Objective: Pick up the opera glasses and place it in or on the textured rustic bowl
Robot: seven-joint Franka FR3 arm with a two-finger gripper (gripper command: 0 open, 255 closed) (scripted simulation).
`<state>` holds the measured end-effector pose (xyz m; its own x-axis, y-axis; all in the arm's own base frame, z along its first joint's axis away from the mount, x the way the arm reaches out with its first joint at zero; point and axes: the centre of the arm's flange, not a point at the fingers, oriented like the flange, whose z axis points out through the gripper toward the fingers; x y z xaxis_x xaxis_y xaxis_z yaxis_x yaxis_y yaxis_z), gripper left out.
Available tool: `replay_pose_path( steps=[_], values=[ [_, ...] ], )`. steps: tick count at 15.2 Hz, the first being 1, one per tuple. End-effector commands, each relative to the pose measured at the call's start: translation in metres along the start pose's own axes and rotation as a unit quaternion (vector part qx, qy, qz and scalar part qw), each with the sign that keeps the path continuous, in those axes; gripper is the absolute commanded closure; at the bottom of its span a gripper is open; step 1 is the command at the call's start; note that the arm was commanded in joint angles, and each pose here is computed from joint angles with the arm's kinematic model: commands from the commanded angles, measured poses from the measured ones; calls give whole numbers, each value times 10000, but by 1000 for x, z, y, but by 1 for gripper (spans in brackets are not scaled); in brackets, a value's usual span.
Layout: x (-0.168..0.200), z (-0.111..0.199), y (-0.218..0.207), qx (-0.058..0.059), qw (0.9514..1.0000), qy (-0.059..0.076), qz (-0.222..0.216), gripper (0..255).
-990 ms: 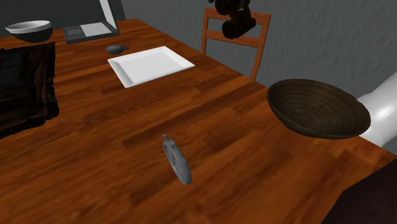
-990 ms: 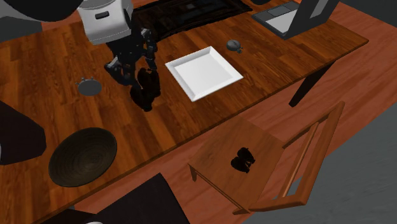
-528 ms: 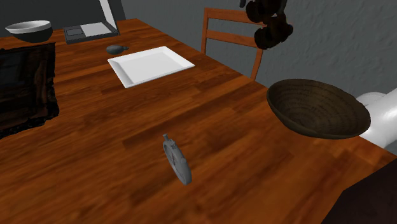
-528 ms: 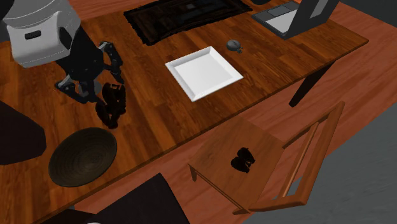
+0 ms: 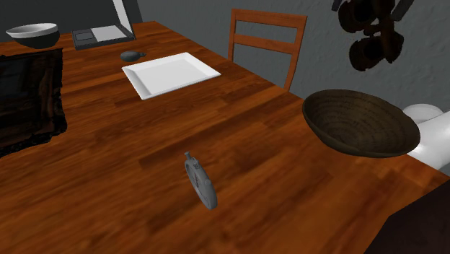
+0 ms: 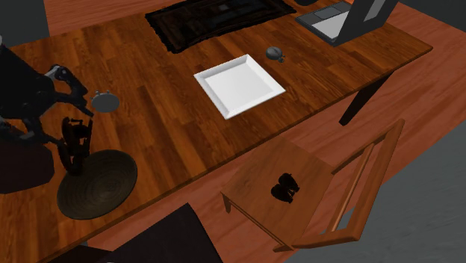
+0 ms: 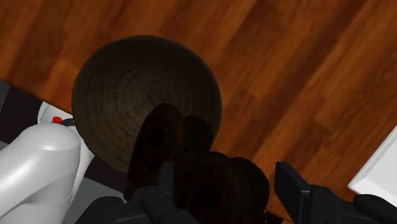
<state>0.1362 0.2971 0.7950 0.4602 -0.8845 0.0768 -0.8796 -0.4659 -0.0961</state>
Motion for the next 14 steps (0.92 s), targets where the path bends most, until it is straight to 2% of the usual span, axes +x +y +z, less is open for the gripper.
replay_pose_path(
  steps=[1, 2, 14],
  values=[
    [-12, -4, 20, -1, 10000, 1, 1, 255],
    [-19, -7, 32, -1, 10000, 1, 1, 255],
    [-24, 56, 38, -1, 10000, 1, 1, 255]
  ],
)
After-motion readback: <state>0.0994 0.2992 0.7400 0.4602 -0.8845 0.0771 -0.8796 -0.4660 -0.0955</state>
